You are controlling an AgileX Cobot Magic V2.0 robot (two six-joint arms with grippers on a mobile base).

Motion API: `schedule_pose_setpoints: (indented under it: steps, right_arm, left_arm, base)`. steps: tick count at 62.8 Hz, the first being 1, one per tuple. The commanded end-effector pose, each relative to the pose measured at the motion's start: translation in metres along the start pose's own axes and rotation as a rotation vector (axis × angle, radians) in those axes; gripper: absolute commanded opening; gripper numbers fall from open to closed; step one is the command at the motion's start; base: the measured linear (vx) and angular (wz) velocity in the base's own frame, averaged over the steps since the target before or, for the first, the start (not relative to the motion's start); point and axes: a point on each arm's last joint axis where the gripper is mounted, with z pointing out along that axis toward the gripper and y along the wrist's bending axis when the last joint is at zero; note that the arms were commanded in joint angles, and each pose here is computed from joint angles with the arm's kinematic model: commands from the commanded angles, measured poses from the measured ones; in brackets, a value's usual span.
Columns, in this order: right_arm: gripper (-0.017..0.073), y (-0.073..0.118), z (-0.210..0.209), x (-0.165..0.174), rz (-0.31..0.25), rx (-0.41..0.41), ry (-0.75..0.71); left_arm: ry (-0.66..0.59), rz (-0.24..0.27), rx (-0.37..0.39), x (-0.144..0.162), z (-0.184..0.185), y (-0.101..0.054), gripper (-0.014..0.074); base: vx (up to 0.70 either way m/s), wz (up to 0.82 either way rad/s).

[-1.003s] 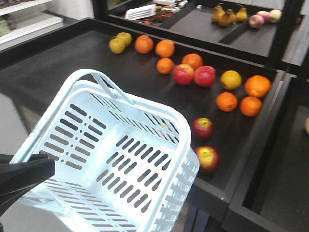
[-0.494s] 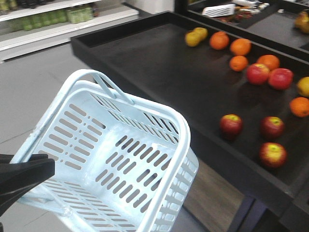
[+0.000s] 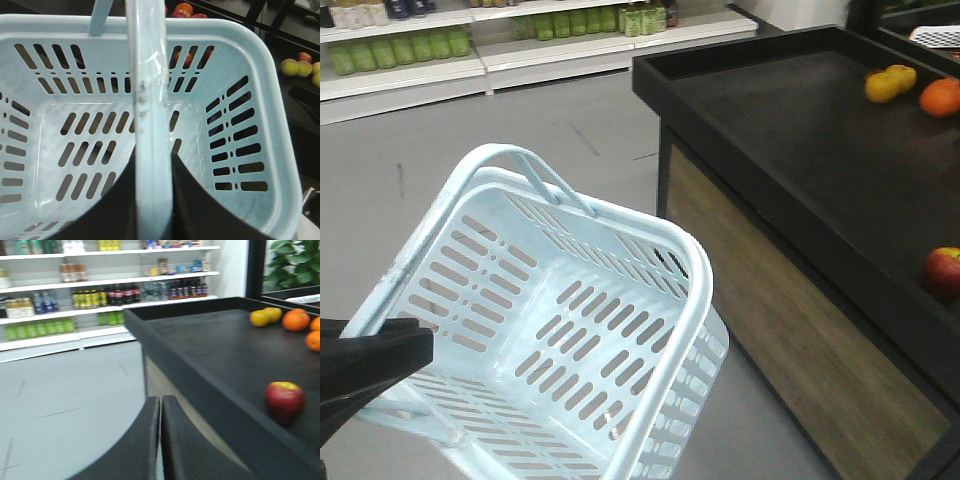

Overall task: Pick three apples into basket with both arms
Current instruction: 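Drive the base away from the table while holding the basket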

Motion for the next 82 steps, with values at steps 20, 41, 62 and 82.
schedule_pose_setpoints:
  steps: [20, 41, 62, 82]
  right_arm:
    - [-0.0004, 0.001, -0.0005, -0.003, -0.012, -0.009, -0.076]
    - [-0.0004, 0.001, -0.0005, -0.003, -0.012, -0.009, -0.076]
    - [-0.0004, 0.001, -0.0005, -0.003, -0.012, -0.009, -0.076]
    - [-0.0004, 0.001, -0.0005, -0.003, -0.012, -0.009, -0.076]
  left_arm:
    - [-0.112, -0.031, 0.0, -0.0155, -0.0056, -0.0032, -0.0006]
    - [-0.112, -0.031, 0.0, -0.0155, -0.0056, -0.0032, -0.0006]
    - [-0.112, -0.031, 0.0, -0.0155, -0.0056, -0.0032, -0.0006]
    - [-0.112, -0.031, 0.0, -0.0155, -0.0056, -0.0032, -0.0006]
  base:
    - [-0.17, 0.55]
    - [-0.13, 0.46]
    - [-0.04, 0.25]
    - [0.04, 0.21]
